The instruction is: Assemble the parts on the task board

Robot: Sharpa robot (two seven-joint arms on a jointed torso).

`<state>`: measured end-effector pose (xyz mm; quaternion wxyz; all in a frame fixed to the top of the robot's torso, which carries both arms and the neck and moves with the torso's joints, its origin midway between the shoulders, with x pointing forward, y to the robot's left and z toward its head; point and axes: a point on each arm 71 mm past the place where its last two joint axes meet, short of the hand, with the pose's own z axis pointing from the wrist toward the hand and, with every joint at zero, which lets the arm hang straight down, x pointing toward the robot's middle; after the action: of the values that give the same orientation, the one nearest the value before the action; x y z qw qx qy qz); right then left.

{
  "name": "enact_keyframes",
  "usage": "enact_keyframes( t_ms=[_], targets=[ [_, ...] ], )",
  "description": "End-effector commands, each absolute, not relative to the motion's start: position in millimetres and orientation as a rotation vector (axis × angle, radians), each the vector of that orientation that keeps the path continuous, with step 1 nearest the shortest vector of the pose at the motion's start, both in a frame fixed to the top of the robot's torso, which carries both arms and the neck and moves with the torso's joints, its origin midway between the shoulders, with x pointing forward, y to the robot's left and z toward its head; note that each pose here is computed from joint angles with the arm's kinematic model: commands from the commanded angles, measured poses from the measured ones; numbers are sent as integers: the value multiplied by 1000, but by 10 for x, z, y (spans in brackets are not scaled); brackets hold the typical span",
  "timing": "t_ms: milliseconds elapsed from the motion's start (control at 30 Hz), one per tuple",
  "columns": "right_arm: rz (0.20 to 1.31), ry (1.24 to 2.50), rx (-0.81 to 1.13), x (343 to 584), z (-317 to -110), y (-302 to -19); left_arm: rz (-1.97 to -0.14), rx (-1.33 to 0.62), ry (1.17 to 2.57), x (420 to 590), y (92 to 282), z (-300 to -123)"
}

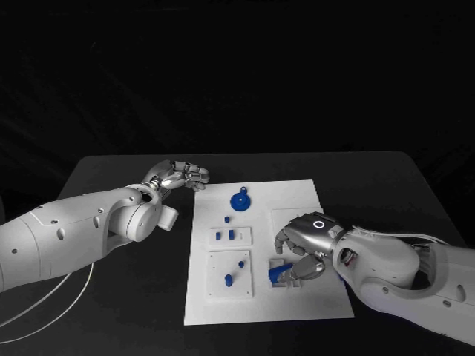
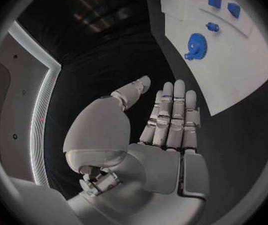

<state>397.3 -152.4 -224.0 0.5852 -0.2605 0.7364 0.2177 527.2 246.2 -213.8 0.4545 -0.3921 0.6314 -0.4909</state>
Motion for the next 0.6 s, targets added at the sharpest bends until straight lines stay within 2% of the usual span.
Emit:
enact_keyframes(
  t_ms=[33, 233, 600],
  targets=[
    [469, 1692, -726, 3938, -2311, -1475, -1222, -964, 1554, 5271, 2450, -2128],
    [431, 1694, -771, 3917, -2405, -1443, -1220, -965, 1555, 5270, 2456, -2129],
    [409, 1714, -790, 3909, -2432, -1440, -1218, -967, 1558, 5271, 2457, -2133]
  ],
)
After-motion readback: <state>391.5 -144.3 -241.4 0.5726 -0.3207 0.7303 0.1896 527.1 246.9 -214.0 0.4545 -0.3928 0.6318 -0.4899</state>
